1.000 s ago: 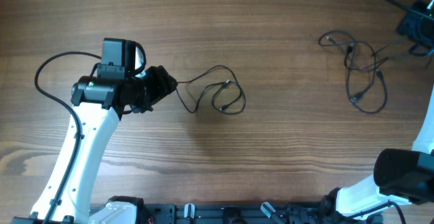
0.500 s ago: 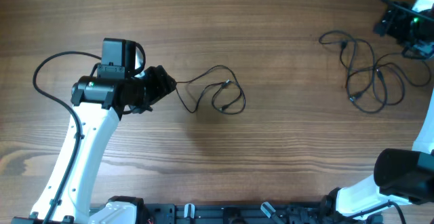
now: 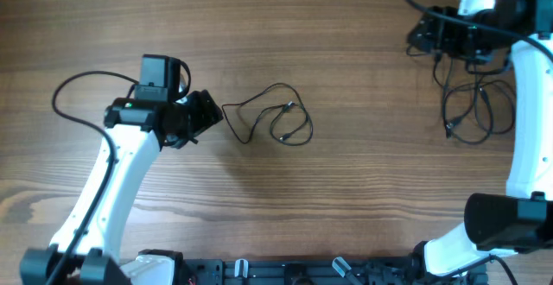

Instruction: Untangle cables

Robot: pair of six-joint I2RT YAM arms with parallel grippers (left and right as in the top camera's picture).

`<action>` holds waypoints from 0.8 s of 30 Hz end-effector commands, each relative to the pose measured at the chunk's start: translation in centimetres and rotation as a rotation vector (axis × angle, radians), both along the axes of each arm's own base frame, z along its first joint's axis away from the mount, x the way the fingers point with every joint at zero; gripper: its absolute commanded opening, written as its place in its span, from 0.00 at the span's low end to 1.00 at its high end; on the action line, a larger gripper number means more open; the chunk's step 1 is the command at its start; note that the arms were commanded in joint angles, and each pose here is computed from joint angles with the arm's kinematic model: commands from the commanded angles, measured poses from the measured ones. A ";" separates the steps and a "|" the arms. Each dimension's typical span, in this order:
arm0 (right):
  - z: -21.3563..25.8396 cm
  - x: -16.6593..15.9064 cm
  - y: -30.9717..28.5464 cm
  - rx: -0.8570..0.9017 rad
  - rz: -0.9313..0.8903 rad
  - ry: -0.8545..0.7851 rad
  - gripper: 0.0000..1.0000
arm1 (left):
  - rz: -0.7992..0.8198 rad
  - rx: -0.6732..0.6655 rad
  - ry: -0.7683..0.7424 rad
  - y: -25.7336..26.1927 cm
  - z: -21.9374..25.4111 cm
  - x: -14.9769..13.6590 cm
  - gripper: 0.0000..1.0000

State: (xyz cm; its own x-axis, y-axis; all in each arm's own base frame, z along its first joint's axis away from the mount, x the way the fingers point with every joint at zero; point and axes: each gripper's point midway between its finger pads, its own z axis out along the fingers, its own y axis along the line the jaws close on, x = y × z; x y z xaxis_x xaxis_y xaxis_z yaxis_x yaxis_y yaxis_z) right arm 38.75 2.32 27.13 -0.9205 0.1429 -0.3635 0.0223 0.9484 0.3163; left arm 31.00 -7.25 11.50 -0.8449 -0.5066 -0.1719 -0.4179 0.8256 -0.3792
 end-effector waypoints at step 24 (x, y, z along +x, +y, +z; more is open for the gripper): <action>-0.8 -1.1 5.5 0.012 0.159 0.041 0.80 | -0.576 -0.430 -0.313 -17.2 3.5 1.3 0.04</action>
